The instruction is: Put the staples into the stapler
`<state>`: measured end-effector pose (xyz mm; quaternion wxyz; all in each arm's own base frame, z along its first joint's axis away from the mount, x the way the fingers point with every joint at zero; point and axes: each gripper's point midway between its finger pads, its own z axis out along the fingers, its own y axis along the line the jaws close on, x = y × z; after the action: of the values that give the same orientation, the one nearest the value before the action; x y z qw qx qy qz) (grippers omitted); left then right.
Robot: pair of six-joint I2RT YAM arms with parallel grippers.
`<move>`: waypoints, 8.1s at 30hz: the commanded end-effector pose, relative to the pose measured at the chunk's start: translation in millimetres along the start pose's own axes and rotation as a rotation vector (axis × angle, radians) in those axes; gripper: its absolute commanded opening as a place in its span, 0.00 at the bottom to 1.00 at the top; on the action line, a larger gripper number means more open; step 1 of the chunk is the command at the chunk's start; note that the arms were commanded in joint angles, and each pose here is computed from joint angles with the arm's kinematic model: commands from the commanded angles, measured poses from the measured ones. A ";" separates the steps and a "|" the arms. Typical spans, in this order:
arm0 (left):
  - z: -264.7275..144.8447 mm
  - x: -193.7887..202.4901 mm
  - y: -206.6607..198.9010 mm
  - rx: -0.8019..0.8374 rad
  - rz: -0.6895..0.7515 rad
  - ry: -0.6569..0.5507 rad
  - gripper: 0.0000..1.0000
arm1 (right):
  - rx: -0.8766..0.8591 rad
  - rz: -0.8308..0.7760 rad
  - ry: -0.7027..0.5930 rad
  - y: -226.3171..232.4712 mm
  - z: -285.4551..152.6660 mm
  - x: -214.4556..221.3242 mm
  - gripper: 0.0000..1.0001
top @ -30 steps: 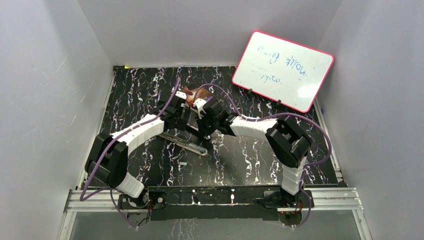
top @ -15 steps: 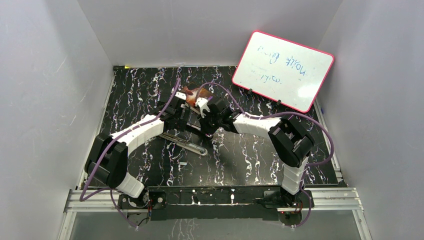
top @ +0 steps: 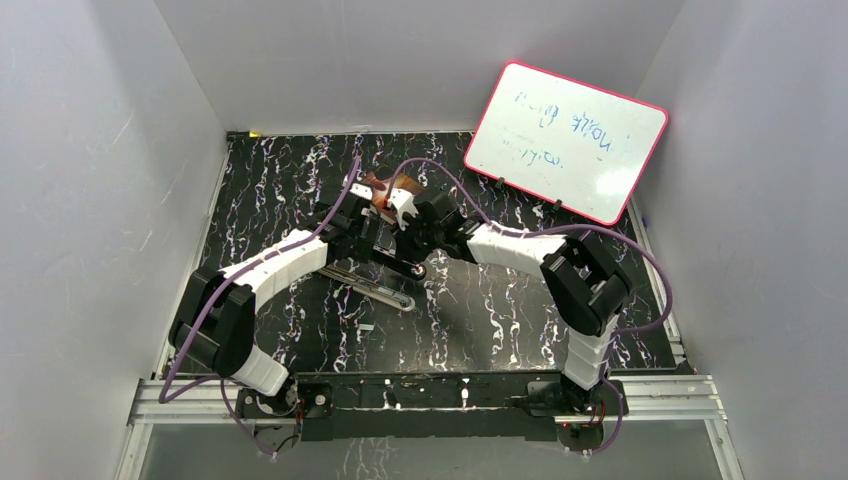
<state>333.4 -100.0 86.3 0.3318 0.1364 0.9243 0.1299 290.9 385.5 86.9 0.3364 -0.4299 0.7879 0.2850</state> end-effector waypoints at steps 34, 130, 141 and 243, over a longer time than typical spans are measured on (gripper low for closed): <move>-10.6 -7.2 8.2 -0.020 -0.003 -0.040 0.98 | 0.056 0.024 0.059 -15.4 13.8 0.1 0.00; -11.3 -5.7 9.3 -0.025 0.004 -0.041 0.98 | 0.085 0.045 0.060 -18.1 9.5 2.9 0.00; -11.2 -6.2 9.8 -0.027 0.004 -0.042 0.98 | 0.095 0.053 0.101 -20.5 12.8 10.5 0.00; -14.1 -8.0 11.3 -0.059 0.030 -0.054 0.98 | -0.262 -0.259 -0.166 112.3 22.8 109.1 0.32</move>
<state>330.6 -96.1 87.3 0.3342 0.1495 0.9177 0.1543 162.6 412.7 26.9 0.3890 -0.5226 0.6509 0.3897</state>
